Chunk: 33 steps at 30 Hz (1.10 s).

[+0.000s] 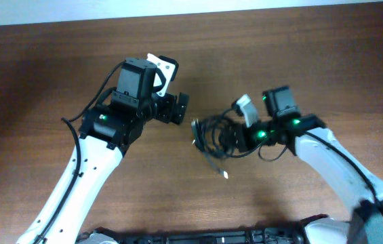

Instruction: Untangle cables

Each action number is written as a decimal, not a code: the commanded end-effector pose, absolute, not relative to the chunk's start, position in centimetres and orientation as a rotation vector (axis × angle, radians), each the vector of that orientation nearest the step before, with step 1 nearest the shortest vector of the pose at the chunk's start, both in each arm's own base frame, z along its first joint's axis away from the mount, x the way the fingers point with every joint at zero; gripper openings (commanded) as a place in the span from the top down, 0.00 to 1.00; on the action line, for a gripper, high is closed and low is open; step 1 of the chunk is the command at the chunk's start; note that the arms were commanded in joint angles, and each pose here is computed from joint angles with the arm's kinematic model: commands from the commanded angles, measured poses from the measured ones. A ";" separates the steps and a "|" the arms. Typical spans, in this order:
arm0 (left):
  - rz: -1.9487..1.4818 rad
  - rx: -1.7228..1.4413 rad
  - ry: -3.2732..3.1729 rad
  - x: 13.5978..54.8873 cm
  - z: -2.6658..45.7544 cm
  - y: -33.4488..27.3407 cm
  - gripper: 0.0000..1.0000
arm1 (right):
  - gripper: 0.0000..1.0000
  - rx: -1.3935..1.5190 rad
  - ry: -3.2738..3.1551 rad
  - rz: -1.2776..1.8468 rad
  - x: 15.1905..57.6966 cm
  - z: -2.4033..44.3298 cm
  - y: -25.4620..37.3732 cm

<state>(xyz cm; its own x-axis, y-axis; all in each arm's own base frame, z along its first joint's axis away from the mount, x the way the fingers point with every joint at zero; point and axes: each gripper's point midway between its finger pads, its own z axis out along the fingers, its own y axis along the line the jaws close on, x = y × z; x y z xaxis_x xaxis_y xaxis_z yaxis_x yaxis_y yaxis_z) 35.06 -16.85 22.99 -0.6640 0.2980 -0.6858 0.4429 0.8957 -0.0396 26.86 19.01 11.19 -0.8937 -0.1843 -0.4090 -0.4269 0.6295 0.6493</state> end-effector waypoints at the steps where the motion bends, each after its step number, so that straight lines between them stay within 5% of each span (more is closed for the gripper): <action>1: -0.364 0.548 2.335 34.6 23.4 -18.0 0.01 | 0.96 -0.682 2.300 0.938 29.1 16.9 18.4; 13: -0.617 0.976 2.067 30.8 27.4 -22.2 0.02 | 0.96 -0.993 1.947 0.594 28.1 22.9 16.9; 33: -0.713 1.102 1.936 28.7 29.2 -23.3 0.01 | 0.96 -1.128 1.623 0.844 24.6 28.4 20.3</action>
